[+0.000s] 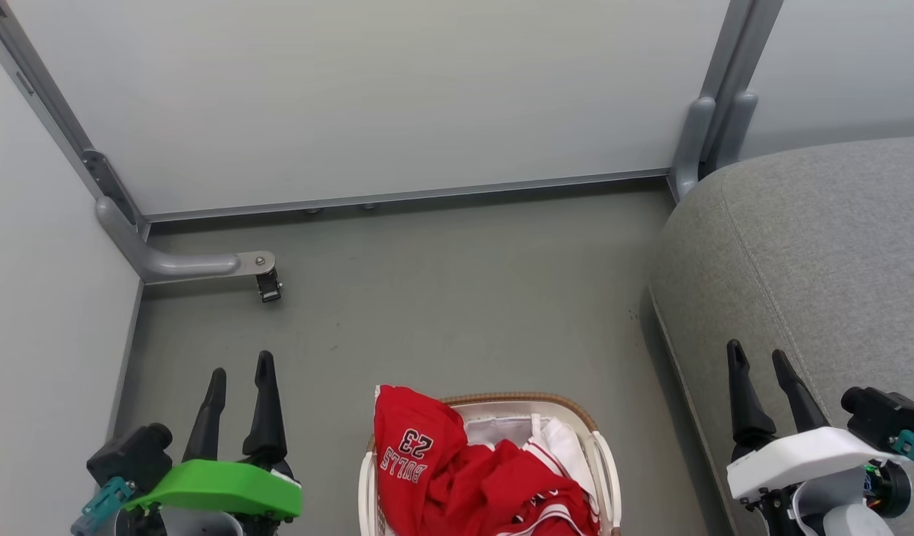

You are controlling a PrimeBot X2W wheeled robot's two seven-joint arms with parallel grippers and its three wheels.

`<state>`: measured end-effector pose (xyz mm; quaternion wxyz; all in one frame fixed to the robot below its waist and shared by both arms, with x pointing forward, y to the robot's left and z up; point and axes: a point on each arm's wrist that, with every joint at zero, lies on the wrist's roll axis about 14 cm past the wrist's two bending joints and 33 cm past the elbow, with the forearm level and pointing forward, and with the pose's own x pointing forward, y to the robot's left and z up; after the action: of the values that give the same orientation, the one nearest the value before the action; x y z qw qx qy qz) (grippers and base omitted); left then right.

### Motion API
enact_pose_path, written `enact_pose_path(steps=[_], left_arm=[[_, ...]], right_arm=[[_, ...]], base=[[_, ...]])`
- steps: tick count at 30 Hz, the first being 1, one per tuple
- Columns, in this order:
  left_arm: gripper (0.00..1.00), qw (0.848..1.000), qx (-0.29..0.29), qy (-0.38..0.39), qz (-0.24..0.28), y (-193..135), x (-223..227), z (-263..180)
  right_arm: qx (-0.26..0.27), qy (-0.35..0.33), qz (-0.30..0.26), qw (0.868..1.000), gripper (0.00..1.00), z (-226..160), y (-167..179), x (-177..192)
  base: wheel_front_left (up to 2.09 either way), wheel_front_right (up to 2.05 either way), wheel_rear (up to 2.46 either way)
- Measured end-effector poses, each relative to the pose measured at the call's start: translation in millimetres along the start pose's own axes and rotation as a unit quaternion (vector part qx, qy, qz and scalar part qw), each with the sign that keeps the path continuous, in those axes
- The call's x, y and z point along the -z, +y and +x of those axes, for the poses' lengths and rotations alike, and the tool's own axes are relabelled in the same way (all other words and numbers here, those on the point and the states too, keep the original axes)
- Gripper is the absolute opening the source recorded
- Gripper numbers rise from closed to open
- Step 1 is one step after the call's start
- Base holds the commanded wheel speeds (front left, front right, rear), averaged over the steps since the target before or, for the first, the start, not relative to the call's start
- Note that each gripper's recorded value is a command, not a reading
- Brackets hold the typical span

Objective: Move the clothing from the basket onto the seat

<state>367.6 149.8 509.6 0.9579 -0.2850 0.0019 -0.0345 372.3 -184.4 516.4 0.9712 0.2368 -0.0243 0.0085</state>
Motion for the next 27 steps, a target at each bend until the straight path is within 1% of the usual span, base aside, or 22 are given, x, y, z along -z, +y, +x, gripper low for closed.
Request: enact_pose_path(steps=[12,27], left_arm=[[1.0,0.998,-0.006,0.012,0.064,7,11,-8],[1.0,0.992,0.004,0.009,0.124,5,14,-12]], right_arm=[[-0.012,0.004,-0.064,0.998,1.0,-3,4,5],[-0.021,0.001,-0.134,0.991,1.0,-7,3,6]], base=[[0.0,0.0,0.0],[0.0,0.0,0.0]])
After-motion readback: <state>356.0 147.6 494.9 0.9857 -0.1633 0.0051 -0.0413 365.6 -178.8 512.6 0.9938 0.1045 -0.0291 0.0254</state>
